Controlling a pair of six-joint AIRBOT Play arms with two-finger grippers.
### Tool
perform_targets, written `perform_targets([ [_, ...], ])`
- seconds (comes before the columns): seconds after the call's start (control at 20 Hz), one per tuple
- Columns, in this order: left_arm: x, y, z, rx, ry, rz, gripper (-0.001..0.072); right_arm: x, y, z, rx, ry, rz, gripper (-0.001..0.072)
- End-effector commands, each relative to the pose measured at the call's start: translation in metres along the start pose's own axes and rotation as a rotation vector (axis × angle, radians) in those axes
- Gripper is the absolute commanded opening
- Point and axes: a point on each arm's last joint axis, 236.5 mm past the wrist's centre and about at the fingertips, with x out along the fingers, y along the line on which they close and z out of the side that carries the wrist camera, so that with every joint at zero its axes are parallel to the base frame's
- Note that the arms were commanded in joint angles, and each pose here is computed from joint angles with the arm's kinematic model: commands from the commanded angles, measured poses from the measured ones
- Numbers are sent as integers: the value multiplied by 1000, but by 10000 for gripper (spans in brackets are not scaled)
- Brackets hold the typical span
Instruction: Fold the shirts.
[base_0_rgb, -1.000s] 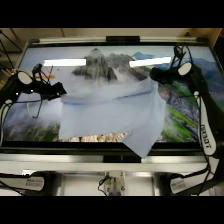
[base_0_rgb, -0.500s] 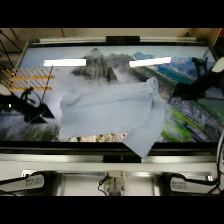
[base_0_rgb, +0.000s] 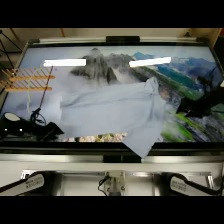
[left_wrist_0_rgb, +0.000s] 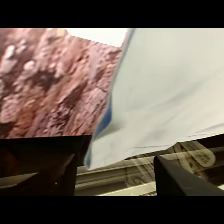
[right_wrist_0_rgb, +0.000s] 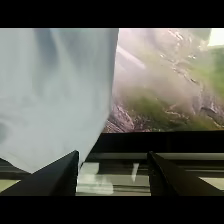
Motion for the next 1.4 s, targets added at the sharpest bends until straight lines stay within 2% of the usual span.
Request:
perform_targets([
  [0.0,13,-1,4,-5,-33,-1,526,2,-2,-3,5,4,-3,546],
  [0.05,18,-3,0,-3,-15,2,430,2,-4,-3,5,5,-10,547],
  [0.15,24,-6,-4,-18,8,5,346,5,-9,-6,8,16,-26,547],
  [0.2,25,-7,-5,-17,13,5,147,13,-13,-12,14,41,-37,547],
  [0.25,24,-9,-8,-11,27,2,52,24,-14,-22,20,76,-31,547],
  [0.4,17,-11,-6,26,15,10,33,69,-15,-42,54,123,6,547],
  [0.7,-9,-22,9,99,-86,37,33,128,1,-41,110,42,125,545],
  [0.9,-11,-24,10,102,-93,35,33,146,18,-30,3,13,94,544],
  [0.95,-11,-25,10,101,-92,31,33,149,24,-23,-16,-16,85,488],
  [1.0,-11,-26,10,100,-92,29,33,151,30,-18,-32,-40,76,324],
  [1.1,-11,-26,10,101,-92,28,33,152,41,-17,-53,-43,76,65],
  [1.25,-32,-44,15,156,-91,13,32,118,59,-8,-114,-69,92,58],
  [1.35,-86,-81,41,271,-231,15,31,51,67,23,-196,-244,46,58],
])
